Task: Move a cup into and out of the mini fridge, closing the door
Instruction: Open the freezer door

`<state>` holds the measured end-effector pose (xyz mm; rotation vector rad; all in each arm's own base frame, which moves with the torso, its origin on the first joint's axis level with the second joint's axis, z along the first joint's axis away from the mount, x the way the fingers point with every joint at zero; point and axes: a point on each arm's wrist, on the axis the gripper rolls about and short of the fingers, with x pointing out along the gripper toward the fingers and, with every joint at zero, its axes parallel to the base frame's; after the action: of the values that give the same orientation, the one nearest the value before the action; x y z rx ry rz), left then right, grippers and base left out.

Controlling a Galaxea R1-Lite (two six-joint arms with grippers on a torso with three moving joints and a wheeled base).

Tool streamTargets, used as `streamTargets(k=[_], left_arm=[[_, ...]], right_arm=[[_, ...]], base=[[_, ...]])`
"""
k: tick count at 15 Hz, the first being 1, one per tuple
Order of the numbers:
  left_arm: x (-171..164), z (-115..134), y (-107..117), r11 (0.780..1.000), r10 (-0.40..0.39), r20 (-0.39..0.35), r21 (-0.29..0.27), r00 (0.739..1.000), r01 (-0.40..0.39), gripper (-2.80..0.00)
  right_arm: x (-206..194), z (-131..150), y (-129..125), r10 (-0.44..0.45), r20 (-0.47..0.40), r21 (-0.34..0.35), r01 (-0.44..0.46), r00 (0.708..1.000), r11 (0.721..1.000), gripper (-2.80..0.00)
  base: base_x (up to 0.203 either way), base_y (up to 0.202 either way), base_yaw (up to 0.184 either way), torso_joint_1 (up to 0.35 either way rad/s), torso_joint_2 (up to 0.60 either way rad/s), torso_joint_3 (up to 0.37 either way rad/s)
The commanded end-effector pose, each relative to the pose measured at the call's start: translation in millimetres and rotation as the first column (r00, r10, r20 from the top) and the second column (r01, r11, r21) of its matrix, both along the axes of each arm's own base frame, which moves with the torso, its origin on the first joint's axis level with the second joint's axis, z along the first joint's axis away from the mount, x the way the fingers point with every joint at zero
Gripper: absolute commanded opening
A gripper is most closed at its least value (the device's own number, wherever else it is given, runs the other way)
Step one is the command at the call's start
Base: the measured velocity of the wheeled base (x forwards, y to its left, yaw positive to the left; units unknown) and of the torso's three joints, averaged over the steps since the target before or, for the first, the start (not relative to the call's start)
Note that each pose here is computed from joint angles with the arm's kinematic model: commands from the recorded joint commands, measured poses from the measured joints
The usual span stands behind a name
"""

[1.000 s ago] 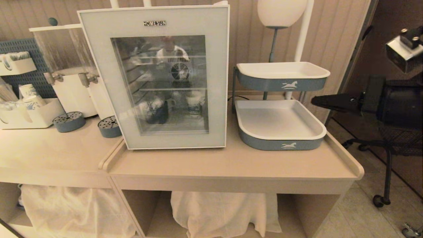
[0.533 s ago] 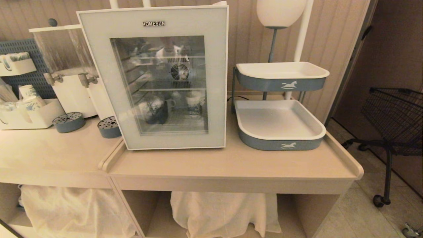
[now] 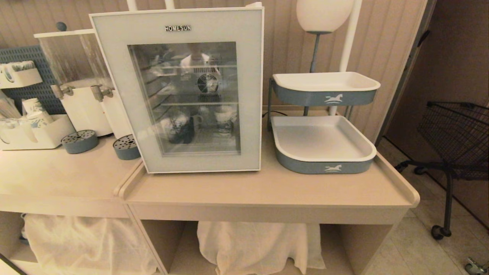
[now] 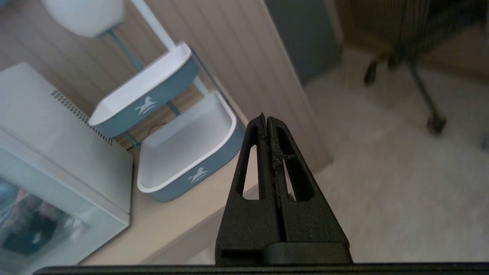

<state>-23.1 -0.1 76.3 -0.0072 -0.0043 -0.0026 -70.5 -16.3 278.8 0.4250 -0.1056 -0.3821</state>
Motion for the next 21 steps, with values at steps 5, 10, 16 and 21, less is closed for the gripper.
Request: streamTargets(k=[5, 10, 16, 21], left_arm=[[0.0, 0.0, 0.0, 1.0, 0.0, 0.0, 0.0, 1.0, 0.0, -2.8], [0.0, -0.1, 0.0, 1.0, 0.001, 0.0, 0.001, 1.0, -0.001, -2.8], [0.0, 0.0, 0.0, 1.0, 0.0, 0.0, 0.003, 1.0, 0.0, -2.8], [0.0, -0.1, 0.0, 1.0, -0.002, 0.0, 0.004, 1.0, 0.002, -2.8]], right_arm=[[-53.5, -76.4, 9.7, 0.127, 0.226, -0.195, -0.083, 0.966, 0.977, -2.8], [31.3, -154.8, 15.9, 0.316, 0.027, -0.483, -0.264, 0.949, 0.835, -2.8], [45.6, -199.2, 16.8, 0.332, -0.226, -0.482, -0.402, 0.916, 0.779, -2.8], [45.4, -200.7, 16.8, 0.333, -0.237, -0.46, -0.408, 0.913, 0.789, -2.8]], base=[[0.0, 0.0, 0.0, 0.0, 0.0, 0.0], [0.0, 0.0, 0.0, 0.0, 0.0, 0.0], [0.0, 0.0, 0.0, 0.0, 0.0, 0.0], [0.0, 0.0, 0.0, 0.0, 0.0, 0.0]])
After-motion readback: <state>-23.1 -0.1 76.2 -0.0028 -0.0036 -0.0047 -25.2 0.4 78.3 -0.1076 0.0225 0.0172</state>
